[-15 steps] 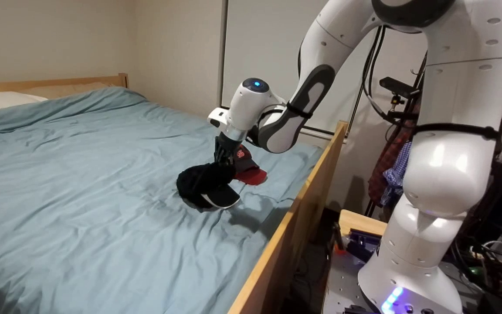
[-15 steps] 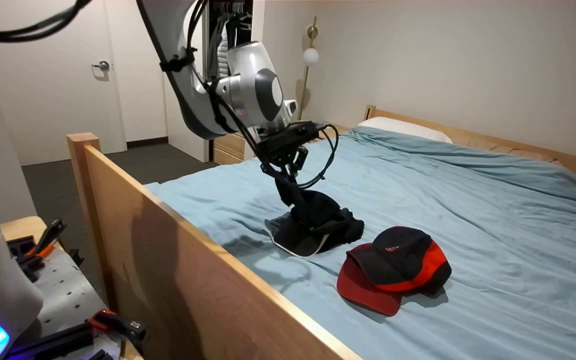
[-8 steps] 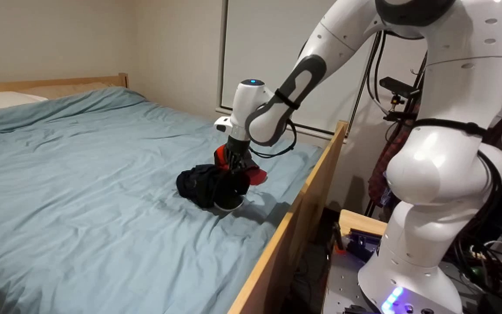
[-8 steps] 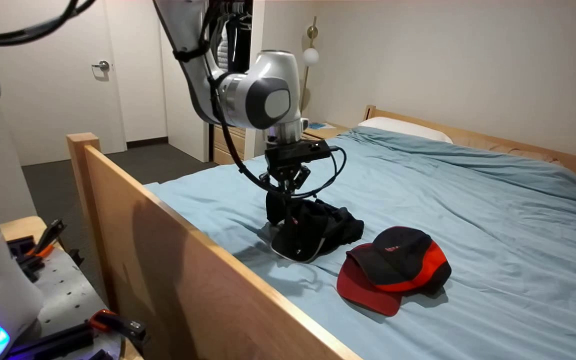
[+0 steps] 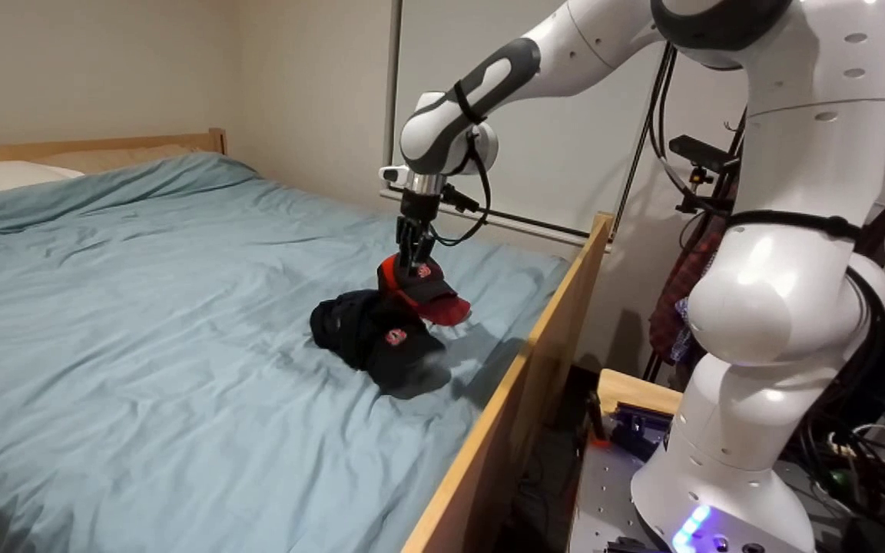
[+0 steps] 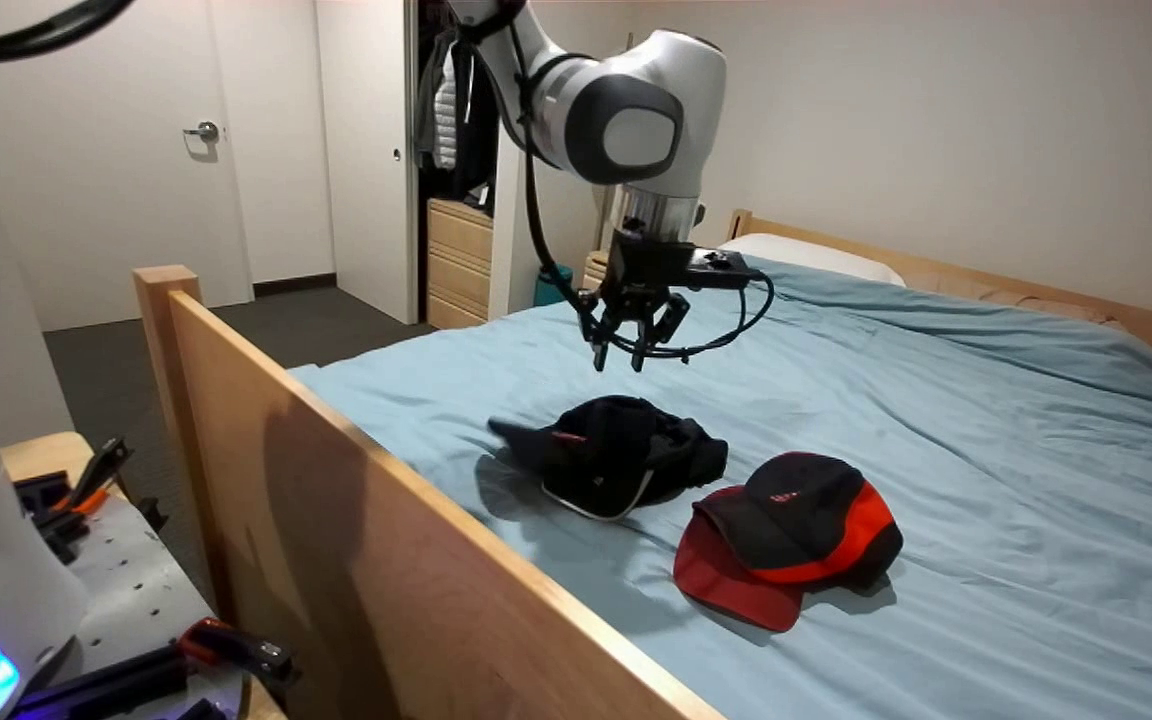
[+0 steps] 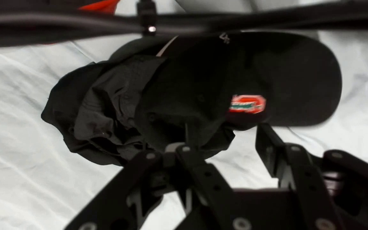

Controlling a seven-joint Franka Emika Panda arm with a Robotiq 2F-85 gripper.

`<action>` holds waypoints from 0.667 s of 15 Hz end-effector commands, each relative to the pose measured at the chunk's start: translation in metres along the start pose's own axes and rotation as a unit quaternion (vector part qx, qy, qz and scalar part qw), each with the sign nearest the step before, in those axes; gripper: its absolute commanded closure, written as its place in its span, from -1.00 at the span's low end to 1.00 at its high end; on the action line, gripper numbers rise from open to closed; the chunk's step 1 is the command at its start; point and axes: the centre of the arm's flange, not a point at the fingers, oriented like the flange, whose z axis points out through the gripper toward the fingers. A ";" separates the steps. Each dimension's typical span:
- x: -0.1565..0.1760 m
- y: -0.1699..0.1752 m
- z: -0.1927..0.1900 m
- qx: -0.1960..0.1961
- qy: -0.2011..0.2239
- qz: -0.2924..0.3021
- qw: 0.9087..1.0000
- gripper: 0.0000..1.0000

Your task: Put the left and right caps on the middle cap one at a time

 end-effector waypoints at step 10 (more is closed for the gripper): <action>0.133 0.004 0.007 0.076 0.134 0.252 0.955 -1.00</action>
